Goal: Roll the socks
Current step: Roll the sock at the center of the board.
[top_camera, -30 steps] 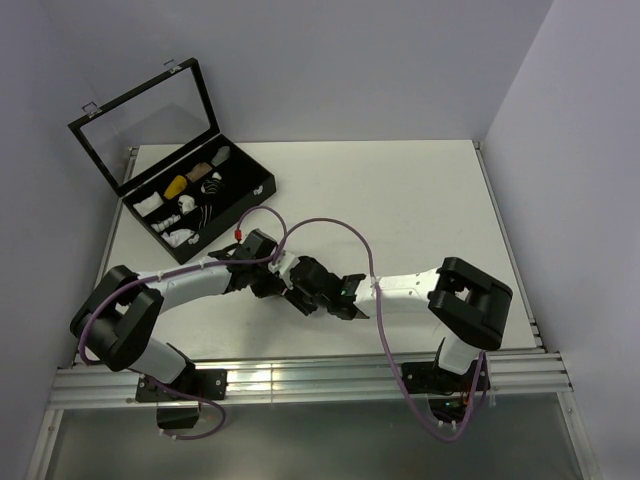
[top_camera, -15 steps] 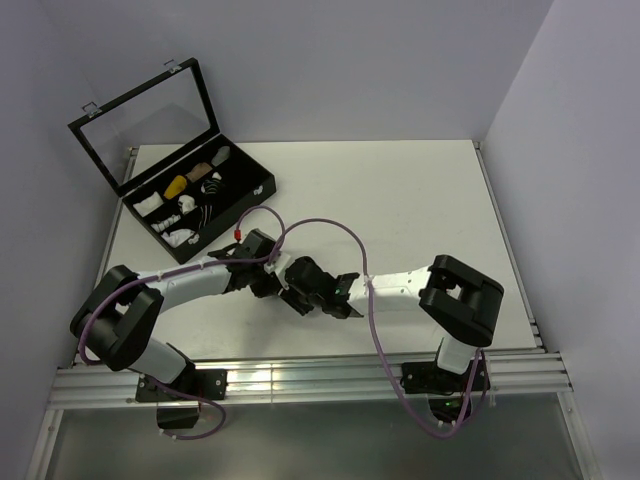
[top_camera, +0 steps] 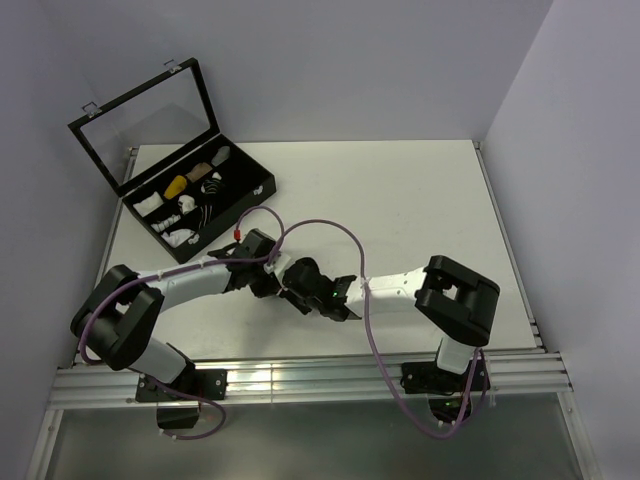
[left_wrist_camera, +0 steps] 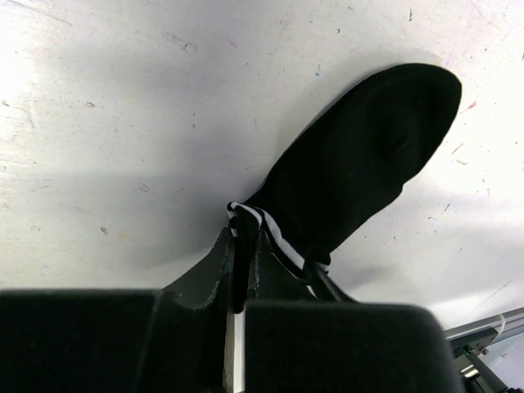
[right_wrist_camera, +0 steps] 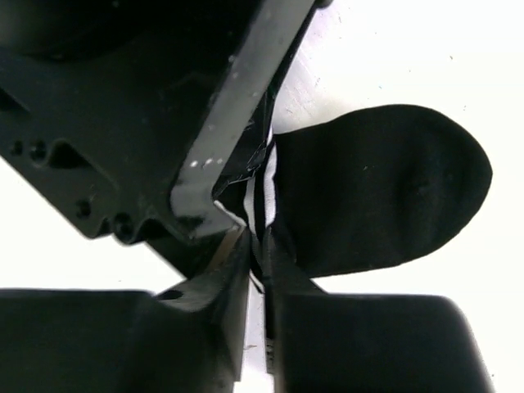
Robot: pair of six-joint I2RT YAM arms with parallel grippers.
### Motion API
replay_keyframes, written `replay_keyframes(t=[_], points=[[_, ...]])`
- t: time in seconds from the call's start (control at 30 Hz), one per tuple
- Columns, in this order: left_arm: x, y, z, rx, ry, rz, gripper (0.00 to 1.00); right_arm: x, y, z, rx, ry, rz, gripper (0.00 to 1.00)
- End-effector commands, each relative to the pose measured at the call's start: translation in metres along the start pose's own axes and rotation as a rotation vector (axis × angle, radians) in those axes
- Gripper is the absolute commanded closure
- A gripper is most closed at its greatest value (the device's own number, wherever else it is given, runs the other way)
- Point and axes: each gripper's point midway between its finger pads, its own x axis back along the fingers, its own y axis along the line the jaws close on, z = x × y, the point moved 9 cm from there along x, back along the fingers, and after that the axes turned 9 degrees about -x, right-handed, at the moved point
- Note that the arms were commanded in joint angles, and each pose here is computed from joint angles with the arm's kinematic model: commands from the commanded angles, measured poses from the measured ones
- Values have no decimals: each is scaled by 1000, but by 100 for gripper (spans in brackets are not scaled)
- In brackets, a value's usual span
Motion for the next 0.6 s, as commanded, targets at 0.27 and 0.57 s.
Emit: replay_keyframes(t=[0.27,0.57], points=[[25,-2,-12,48,-107,50,54,-1,-6,23,-207,125,-166,100],[49,3,-16,91,-267,146,25,3,-35,16,-564,153,-525,100]])
